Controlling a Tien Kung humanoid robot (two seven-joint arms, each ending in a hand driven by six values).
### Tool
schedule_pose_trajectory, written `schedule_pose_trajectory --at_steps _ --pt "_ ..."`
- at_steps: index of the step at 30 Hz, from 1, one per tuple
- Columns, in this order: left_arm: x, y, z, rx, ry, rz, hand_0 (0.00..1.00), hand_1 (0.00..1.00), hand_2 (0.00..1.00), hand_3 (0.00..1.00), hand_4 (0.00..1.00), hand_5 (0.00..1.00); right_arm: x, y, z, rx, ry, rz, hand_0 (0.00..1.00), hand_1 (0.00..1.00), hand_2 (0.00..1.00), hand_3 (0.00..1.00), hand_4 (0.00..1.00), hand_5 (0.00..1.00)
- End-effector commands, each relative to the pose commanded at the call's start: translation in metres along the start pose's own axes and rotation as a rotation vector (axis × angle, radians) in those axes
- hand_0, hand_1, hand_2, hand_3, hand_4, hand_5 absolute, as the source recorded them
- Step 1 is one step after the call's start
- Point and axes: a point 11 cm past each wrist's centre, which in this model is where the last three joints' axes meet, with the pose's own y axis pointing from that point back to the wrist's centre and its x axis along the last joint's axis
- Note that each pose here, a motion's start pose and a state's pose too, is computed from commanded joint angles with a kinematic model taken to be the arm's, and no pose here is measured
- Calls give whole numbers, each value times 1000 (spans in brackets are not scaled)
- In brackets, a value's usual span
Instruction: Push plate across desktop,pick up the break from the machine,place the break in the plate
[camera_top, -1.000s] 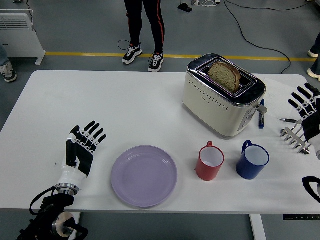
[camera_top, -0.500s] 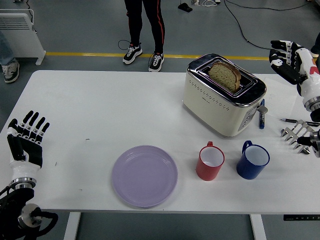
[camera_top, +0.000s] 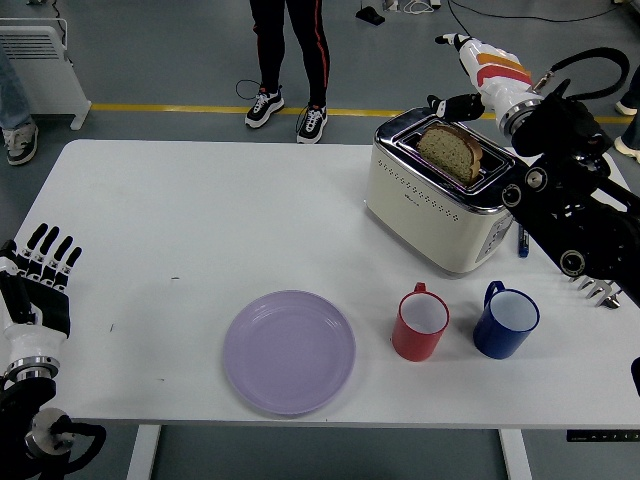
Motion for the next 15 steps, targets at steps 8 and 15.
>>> schedule_pose_trajectory --at_steps 8,15 --pt "5 2 1 0 -2 16 764 780 800 718 547 998 -29 -13 2 -73 98 -127 926 883 929 935 753 201" --pt "4 2 -2 8 -4 10 765 776 800 718 546 998 -32 -18 5 -121 183 -178 840 818 838 864 749 228"
